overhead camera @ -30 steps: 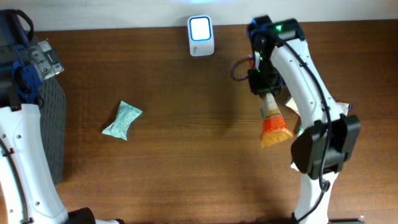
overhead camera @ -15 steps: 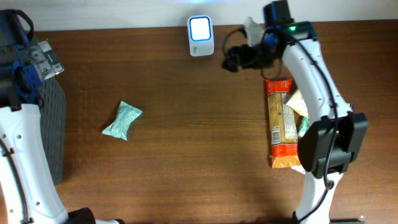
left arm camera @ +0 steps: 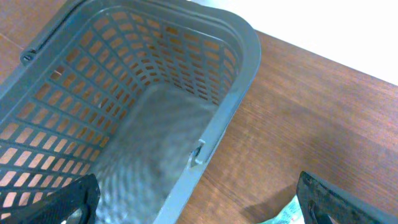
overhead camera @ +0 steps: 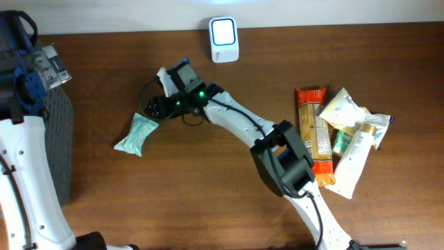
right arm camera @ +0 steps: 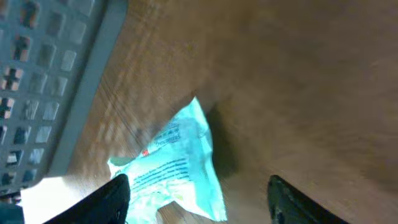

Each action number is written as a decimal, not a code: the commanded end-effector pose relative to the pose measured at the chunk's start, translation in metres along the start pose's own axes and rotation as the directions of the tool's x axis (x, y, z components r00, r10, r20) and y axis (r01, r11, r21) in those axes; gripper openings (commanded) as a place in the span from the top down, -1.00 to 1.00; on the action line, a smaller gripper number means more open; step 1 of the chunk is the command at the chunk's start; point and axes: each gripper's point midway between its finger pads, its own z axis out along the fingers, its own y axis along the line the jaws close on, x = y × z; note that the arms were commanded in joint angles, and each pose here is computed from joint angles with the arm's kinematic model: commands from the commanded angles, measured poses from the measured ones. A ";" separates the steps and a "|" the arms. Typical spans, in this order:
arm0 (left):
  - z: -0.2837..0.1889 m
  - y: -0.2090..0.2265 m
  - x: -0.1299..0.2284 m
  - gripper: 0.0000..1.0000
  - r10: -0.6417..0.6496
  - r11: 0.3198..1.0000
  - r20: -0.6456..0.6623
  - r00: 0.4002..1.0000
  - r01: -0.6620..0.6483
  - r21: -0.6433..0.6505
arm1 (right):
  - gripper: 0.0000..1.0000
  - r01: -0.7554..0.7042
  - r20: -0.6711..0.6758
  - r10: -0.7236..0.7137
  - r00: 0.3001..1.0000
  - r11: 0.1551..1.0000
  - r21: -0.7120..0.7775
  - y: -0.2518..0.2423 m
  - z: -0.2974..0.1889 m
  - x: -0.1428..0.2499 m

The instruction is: Scan the item barcode

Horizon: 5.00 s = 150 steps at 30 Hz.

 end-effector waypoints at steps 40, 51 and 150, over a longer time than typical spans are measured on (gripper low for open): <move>-0.002 0.003 -0.001 -0.98 0.006 1.000 0.008 1.000 -0.006 -0.013 | -0.25 -0.446 -0.067 0.527 0.848 0.775 0.448 -0.095 -0.234 0.047; -0.002 0.003 -0.001 -0.98 0.006 1.000 0.008 1.000 -0.006 -0.013 | -0.36 -0.646 0.029 0.672 0.740 0.699 0.309 -0.113 -0.103 0.111; -0.002 0.003 -0.001 -0.98 0.006 1.000 0.008 1.000 -0.006 -0.013 | 0.92 0.418 -0.672 -0.724 0.156 -0.568 0.709 -0.155 -0.223 -0.205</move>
